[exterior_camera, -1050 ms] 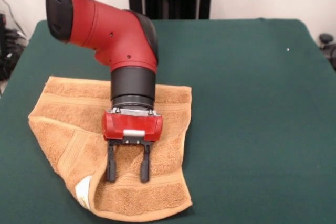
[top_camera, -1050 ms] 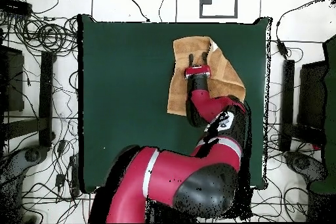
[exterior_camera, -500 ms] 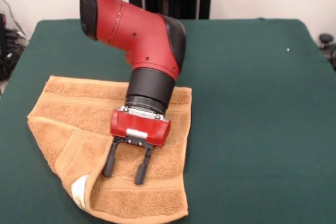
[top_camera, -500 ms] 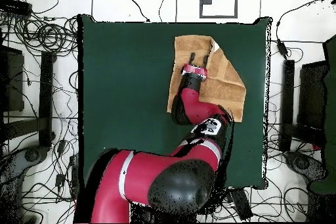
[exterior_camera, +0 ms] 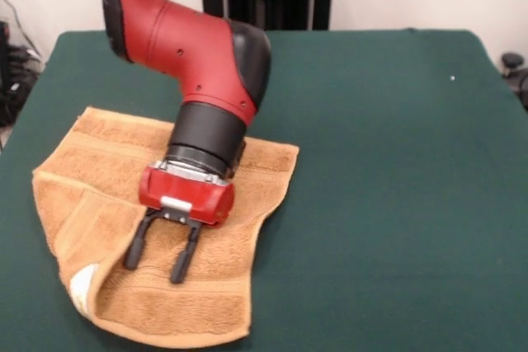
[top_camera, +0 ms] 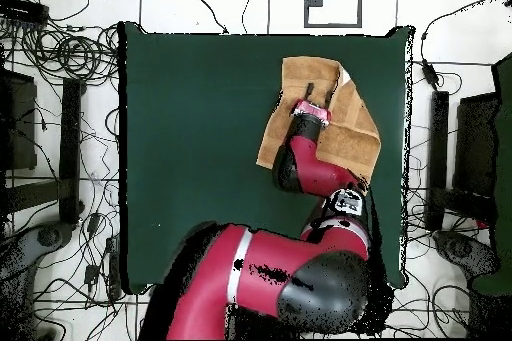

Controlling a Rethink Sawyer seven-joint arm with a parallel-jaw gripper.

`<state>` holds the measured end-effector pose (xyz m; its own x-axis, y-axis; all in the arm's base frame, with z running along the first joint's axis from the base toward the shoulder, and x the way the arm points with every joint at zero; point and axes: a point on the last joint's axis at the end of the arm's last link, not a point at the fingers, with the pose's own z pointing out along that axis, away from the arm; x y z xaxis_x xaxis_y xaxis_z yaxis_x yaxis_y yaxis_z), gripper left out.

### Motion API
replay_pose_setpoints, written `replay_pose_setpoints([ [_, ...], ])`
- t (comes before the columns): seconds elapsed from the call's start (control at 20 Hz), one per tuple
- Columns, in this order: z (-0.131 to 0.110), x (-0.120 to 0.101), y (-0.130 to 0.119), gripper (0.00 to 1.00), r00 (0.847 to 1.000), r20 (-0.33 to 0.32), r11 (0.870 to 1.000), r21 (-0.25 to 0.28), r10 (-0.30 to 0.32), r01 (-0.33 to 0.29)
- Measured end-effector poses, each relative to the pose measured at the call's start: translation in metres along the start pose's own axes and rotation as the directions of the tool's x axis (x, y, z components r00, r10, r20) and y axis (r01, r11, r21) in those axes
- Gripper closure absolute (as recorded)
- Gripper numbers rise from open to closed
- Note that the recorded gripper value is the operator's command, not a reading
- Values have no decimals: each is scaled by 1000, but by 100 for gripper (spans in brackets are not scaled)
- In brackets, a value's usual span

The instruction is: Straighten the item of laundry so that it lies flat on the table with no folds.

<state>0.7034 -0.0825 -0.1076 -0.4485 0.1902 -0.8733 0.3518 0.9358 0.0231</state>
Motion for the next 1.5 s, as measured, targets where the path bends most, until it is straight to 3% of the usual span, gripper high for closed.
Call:
replay_pose_setpoints([
  [0.25, 4, -3, -13, 0, 998, 15, 998, 6, 57, -57],
  [0.4, 4, -2, -15, 0, 998, 16, 998, -7, 57, -57],
  [0.85, 8, -7, -34, 0, 995, -14, 987, -122, 103, -104],
  [1.0, 8, -8, -37, 0, 995, -9, 986, -130, 102, -102],
  [1.1, 8, -9, -35, 0, 993, 18, 989, -95, 117, -115],
  [1.3, 4, -14, -18, 0, 977, 137, 987, -11, 163, -163],
  [1.5, -13, -16, 13, 0, 944, 299, 988, 14, 142, -153],
])
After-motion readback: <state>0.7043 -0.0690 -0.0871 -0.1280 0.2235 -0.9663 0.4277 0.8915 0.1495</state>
